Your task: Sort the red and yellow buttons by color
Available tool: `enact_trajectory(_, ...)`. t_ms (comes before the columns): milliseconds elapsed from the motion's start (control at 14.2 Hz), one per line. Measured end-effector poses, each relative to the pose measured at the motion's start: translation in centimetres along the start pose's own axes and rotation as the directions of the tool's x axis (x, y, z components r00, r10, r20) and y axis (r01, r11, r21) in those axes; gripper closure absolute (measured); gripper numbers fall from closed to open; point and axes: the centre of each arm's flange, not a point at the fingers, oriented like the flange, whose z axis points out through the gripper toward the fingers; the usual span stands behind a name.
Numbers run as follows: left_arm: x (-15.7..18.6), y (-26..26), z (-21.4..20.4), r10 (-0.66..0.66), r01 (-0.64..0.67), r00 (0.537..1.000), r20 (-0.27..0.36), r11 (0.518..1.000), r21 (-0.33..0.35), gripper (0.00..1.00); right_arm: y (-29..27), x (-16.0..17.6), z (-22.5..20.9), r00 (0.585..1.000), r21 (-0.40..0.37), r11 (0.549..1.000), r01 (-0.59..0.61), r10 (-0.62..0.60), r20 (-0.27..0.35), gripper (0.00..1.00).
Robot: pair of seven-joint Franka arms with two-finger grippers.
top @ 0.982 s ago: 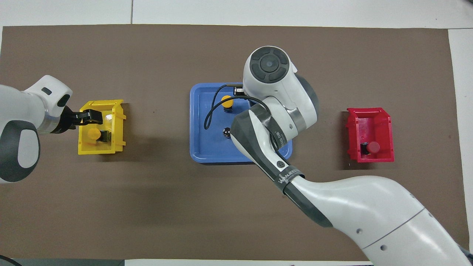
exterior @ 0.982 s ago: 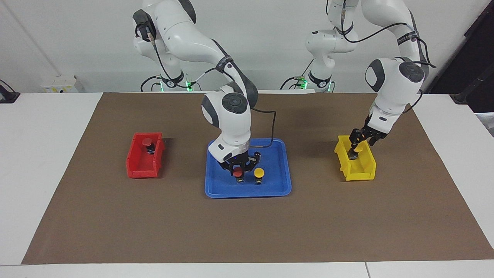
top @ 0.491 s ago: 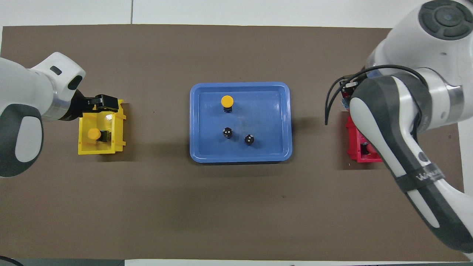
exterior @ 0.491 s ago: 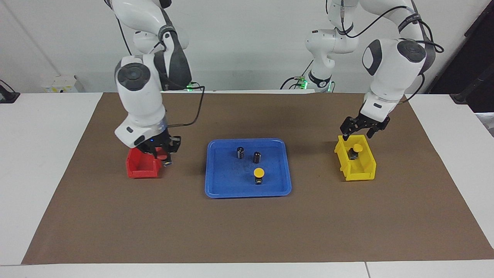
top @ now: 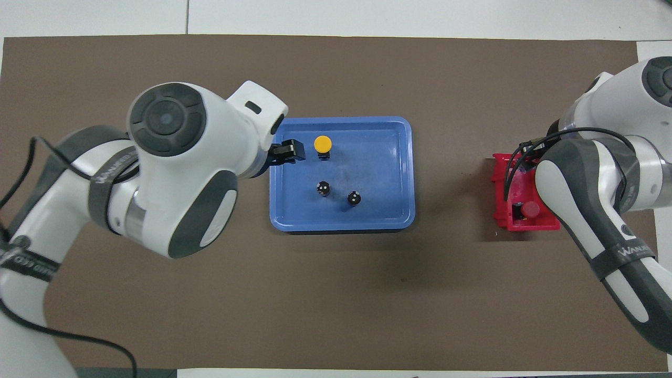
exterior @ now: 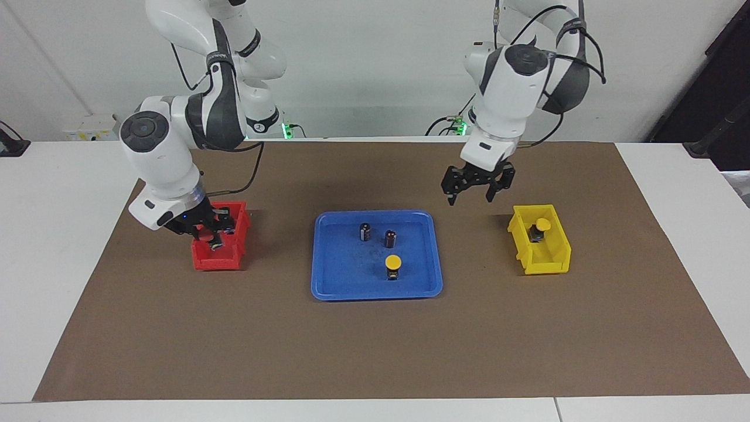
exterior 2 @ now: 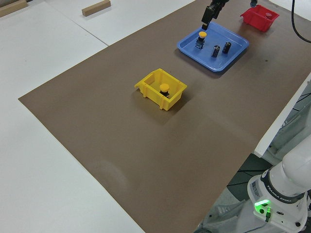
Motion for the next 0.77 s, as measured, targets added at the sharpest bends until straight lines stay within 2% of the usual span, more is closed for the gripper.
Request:
enact_trajectory(211,1.7,3.5,6.1,-0.024,0.024,1.000,0.003,0.999,0.045,0.00,0.0,-1.6,1.4,1.000,0.000,1.000,-0.003,0.003,0.002,0.59)
enact_trajectory(421,3.4,5.0,11.3,-0.052,0.052,0.999,-0.007,0.998,0.041,0.00,-0.4,-2.7,2.4,1.000,-0.001,1.000,0.001,-0.001,-0.005,0.59)
enact_trajectory(772,4.6,6.6,12.8,-0.080,0.080,0.997,-0.020,0.996,0.027,0.00,-0.6,-3.3,3.5,0.999,-0.001,1.000,0.004,-0.004,-0.036,0.59)
